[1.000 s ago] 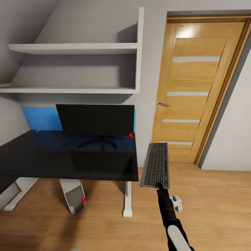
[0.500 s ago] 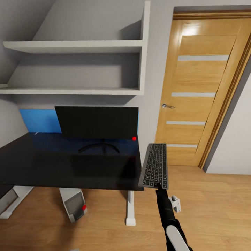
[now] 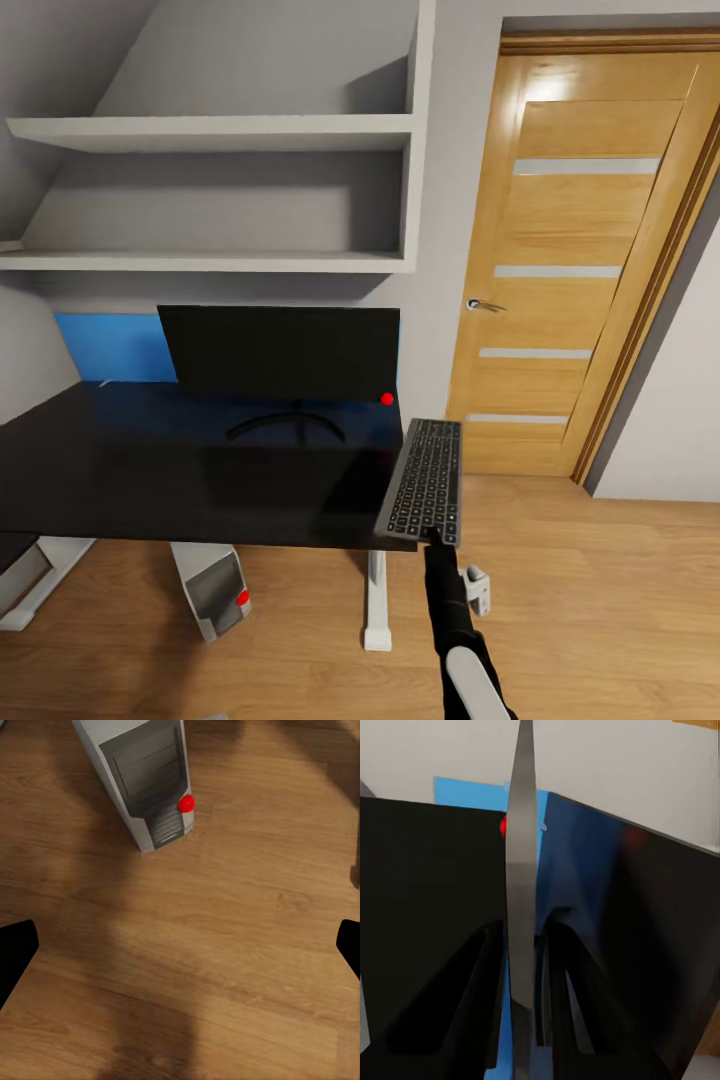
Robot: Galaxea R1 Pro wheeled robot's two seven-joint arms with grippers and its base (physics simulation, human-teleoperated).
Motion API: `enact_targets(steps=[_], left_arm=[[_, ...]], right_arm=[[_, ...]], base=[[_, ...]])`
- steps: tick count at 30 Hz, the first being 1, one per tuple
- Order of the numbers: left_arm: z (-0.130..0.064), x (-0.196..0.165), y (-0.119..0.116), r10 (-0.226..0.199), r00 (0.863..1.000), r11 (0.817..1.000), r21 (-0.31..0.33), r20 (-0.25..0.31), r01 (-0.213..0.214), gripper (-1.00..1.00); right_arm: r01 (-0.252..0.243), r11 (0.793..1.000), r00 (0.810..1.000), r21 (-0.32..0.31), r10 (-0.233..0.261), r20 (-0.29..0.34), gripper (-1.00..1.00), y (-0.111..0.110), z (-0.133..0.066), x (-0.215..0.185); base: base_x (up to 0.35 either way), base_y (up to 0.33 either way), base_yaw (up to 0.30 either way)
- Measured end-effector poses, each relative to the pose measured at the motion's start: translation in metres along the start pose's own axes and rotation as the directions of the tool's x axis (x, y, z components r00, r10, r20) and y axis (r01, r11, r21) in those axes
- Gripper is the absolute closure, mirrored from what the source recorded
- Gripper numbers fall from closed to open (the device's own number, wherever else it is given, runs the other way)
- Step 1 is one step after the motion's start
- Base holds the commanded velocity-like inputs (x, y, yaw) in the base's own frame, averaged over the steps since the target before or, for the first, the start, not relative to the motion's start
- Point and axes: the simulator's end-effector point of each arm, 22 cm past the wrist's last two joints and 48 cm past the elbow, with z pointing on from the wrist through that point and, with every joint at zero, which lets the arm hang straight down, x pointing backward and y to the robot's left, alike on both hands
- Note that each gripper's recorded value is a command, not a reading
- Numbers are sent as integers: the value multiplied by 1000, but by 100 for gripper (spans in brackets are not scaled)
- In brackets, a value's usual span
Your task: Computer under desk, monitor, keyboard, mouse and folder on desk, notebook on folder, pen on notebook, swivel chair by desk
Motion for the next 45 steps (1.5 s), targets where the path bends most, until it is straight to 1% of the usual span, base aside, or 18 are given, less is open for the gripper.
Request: enact_targets(steps=[2,5,9,11,12,15,20,25,32,45], left_arm=[[0,0,0,0,1000,1000,0,0,0,-100],[0,0,0,0,1000,1000,0,0,0,-100],[0,0,0,0,1000,1000,0,0,0,-100],[0,0,0,0,1000,1000,0,0,0,-100],[0,0,0,0,1000,1000,0,0,0,-100],[0,0,0,0,1000,1000,0,1,0,-100],[0,0,1,0,1000,1000,-1,1,0,-100],[0,-1,1,0,1000,1000,-2,2,0,-100],[0,0,2,-1,1000,1000,-3,2,1,-100],[0,-1,2,1,1000,1000,-4,2,-1,-100]], right_arm=[[-14,1000,1000,3,14,24,100,0,-1,-3],[-15,1000,999,-4,15,50,100,3,-4,0],[1,1000,996,-29,2,86,100,13,-14,10],[24,997,995,-68,-17,103,100,26,-28,31],[32,996,994,-80,-23,108,100,30,-33,36],[10,997,991,-71,0,137,100,28,-40,39],[-82,997,980,10,79,184,100,6,-43,31],[-102,995,975,25,95,199,100,1,-44,28],[-105,994,974,29,97,204,100,0,-44,26],[-100,995,974,31,91,209,100,-2,-43,24]], base=[[0,0,0],[0,0,0],[0,0,0],[0,0,0],[0,0,0],[0,0,0],[0,20,0],[52,219,0],[194,228,0],[43,28,0]])
